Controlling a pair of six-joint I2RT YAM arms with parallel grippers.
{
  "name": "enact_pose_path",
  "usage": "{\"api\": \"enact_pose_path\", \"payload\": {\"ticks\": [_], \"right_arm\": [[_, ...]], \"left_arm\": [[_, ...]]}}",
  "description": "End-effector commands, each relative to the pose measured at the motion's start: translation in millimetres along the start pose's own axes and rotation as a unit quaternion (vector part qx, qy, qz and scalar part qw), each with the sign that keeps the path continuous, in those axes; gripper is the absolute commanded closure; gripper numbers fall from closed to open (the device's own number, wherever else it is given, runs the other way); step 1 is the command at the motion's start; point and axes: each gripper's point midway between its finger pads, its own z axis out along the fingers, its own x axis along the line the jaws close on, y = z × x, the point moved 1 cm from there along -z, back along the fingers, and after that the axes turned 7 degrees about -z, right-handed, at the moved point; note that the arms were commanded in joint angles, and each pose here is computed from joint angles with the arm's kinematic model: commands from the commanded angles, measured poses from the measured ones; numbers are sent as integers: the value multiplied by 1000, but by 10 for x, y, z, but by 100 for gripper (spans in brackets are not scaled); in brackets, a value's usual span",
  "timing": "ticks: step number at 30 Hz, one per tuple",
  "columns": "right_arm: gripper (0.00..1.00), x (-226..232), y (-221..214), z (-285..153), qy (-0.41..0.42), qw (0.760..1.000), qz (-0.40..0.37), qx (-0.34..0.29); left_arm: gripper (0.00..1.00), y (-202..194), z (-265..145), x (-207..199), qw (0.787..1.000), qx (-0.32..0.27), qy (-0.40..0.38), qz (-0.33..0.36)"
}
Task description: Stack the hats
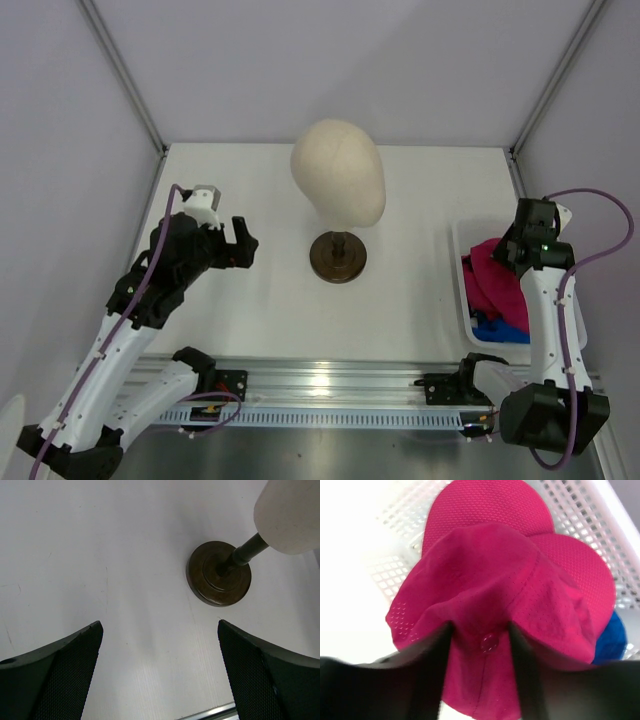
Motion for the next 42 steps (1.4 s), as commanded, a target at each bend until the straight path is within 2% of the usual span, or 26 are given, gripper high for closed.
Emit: {"api": "enact_pose_path", "payload": {"ticks": [1, 2, 5, 8, 11, 12, 15, 19, 23, 26, 28, 29, 30, 31, 32, 33, 34, 35, 39, 40, 41, 42], "right_arm": [[60, 118, 100, -4, 37, 999, 6, -18], [78, 115, 101, -15, 37, 999, 7, -19], [100, 83, 149, -109, 35, 999, 8, -28], [100, 66, 264, -276, 44, 998, 5, -47], [100, 63, 367, -460, 57, 996, 1, -62], [100, 91, 464, -599, 75, 994, 2, -76], [100, 226, 703, -931, 134, 985, -12, -105], [100, 474, 859, -1268, 222, 967, -43, -121], [100, 572, 995, -1462, 260, 954, -25, -150], [100, 684, 1151, -1713, 308, 932, -13, -189], [100, 819, 1231, -1936, 363, 909, -15, -206], [100, 848, 1288, -2061, 380, 899, -14, -218], [100, 908, 1314, -2173, 406, 886, -20, -224], [100, 930, 1330, -2241, 417, 880, -20, -228], [100, 946, 1362, -2341, 427, 872, -23, -237], [100, 955, 1376, -2406, 434, 867, -27, -243], [100, 952, 1388, -2449, 436, 864, -28, -249], [100, 934, 1406, -2525, 436, 860, -29, -262], [100, 878, 1431, -2668, 435, 853, -27, -287], [100, 864, 1428, -2702, 435, 851, -27, -292], [100, 859, 1434, -2710, 434, 851, -25, -294], [100, 855, 1441, -2740, 436, 849, -22, -298]], "left_arm": [[1, 85, 8, -39, 1000, -17, -7, 2], [1, 83, 12, -38, 1000, -16, -7, 2], [0, 83, -3, -41, 1000, -16, -8, 3], [1, 71, -29, -75, 1000, -11, -20, 6], [1, 112, -133, -238, 998, -3, -64, 8], [0, 155, -231, -377, 995, 0, -103, 9], [0, 266, -416, -540, 989, -12, -146, -4], [1, 518, -719, -913, 964, -61, -255, -27], [3, 726, -827, -1175, 936, -85, -324, -103], [6, 934, -864, -1324, 918, -107, -357, -134], [7, 1041, -826, -1446, 913, -105, -368, -138], [8, 1054, -789, -1483, 916, -97, -364, -140], [8, 1317, -939, -1548, 912, -126, -364, -139], [9, 1263, -757, -1670, 919, -96, -356, -137], [10, 1279, -685, -1724, 926, -91, -345, -126], [11, 1524, -808, -1765, 929, -112, -330, -127], [11, 1431, -597, -1930, 936, -78, -323, -117], [12, 1634, -731, -2009, 934, -96, -326, -107], [12, 1619, -521, -2346, 946, -81, -305, -67], [12, 1754, -673, -2449, 942, -96, -315, -64], [11, 1752, -641, -2507, 944, -95, -312, -51], [11, 1680, -471, -2609, 949, -81, -301, -39]]}}
